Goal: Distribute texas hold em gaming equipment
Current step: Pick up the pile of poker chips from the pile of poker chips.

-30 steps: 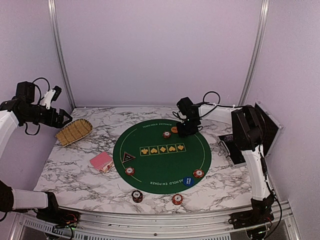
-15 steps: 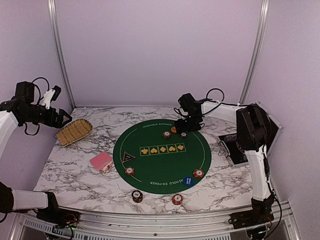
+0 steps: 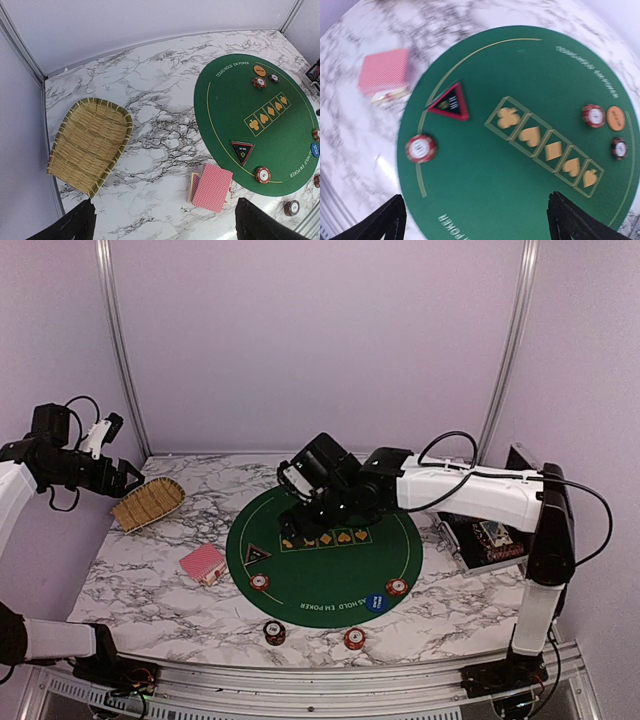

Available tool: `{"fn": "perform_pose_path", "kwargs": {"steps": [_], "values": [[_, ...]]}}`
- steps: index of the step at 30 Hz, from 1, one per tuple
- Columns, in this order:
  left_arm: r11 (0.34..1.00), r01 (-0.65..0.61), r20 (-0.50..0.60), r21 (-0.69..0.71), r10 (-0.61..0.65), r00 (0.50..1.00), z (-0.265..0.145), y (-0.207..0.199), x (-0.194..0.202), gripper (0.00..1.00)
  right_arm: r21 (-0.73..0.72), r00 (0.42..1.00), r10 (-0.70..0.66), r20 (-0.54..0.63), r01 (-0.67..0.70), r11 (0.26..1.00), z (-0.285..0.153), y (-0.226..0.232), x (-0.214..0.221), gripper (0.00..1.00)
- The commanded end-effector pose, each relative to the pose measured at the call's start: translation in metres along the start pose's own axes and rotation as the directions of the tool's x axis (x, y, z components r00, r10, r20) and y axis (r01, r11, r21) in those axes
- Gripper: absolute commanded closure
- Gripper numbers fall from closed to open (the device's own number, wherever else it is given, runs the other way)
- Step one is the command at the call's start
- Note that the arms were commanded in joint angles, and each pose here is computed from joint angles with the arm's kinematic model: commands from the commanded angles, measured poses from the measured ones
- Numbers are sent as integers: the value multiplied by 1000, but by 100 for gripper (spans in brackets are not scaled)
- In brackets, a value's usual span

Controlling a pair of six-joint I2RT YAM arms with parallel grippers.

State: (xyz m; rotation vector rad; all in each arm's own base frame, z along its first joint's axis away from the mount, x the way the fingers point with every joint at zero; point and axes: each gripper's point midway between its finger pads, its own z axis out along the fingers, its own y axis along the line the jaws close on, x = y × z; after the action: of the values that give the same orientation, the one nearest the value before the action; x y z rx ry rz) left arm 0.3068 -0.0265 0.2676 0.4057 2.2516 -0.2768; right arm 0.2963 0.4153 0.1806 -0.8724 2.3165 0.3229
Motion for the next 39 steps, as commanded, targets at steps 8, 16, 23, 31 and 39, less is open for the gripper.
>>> {"fn": "perform_pose_path", "kwargs": {"steps": [8,16,23,31,39], "values": [[1000,-5,1,10,5,1000,-3,-1,-4,1,-234,951,-262,-163,221,947,0,136,84,1],[1000,-5,2,8,5,1000,-4,-1,-3,1,-273,925,-305,-226,240,932,21,157,114,5],[1000,-5,5,12,5,1000,-4,-2,-5,1,-291,909,-331,-254,255,922,34,164,128,14],[1000,-7,10,10,7,1000,-5,-2,-7,1,-287,890,-351,-293,268,920,47,166,143,23],[1000,-8,12,10,8,1000,-6,-2,-8,1,-282,882,-362,-302,280,918,50,165,146,33]]}}
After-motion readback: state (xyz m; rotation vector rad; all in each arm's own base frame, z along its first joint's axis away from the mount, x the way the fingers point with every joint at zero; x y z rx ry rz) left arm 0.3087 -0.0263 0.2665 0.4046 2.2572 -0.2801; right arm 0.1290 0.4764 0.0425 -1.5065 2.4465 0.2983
